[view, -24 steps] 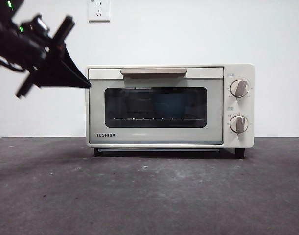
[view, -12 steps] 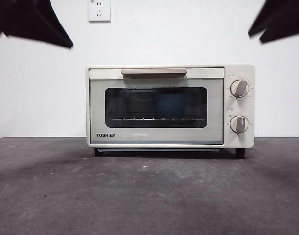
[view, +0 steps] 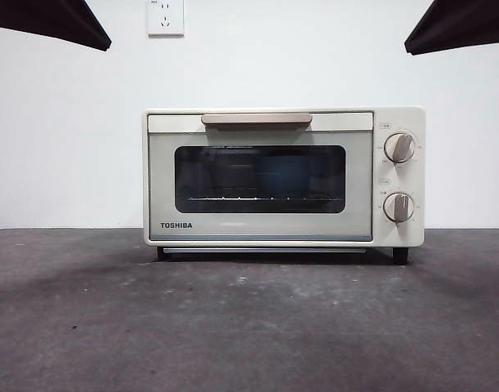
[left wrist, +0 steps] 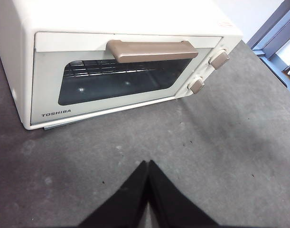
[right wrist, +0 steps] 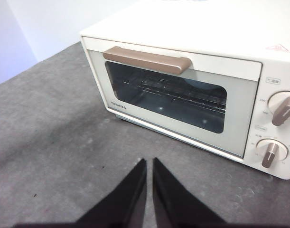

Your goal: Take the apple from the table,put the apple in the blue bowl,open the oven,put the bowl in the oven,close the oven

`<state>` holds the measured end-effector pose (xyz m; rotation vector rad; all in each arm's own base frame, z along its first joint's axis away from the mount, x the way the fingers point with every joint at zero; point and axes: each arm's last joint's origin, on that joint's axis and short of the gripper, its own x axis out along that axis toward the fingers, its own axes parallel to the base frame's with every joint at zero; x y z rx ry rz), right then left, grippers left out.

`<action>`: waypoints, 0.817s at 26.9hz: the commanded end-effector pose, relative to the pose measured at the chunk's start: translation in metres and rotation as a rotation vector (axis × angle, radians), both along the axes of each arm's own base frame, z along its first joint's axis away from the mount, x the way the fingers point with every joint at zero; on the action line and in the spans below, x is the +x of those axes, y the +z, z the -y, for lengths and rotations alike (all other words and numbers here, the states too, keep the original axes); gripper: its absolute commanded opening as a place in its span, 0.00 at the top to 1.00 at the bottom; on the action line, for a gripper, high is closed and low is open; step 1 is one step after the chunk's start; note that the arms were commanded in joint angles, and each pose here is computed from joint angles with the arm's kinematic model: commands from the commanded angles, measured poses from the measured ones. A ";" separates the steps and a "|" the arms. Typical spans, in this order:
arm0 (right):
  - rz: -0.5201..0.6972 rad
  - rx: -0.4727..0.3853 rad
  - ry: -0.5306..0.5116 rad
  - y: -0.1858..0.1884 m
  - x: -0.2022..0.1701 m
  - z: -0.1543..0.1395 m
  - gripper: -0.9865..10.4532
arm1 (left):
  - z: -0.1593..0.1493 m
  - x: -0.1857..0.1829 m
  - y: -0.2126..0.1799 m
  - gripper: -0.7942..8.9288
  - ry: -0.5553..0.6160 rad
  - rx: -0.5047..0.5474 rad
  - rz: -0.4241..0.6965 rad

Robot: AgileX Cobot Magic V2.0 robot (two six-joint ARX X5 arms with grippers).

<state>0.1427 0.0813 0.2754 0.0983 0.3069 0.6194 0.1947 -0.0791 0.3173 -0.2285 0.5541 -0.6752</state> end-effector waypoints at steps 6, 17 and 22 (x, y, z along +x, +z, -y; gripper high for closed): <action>0.018 0.003 -0.015 0.004 0.001 -0.001 0.91 | 0.001 0.002 0.006 0.91 -0.005 0.002 0.030; 0.017 0.002 -0.015 0.004 0.001 -0.001 0.91 | 0.001 0.002 0.007 0.91 -0.019 0.024 0.064; 0.017 0.002 -0.015 0.004 0.001 -0.001 0.91 | -0.004 0.005 0.010 0.91 -0.060 0.159 0.244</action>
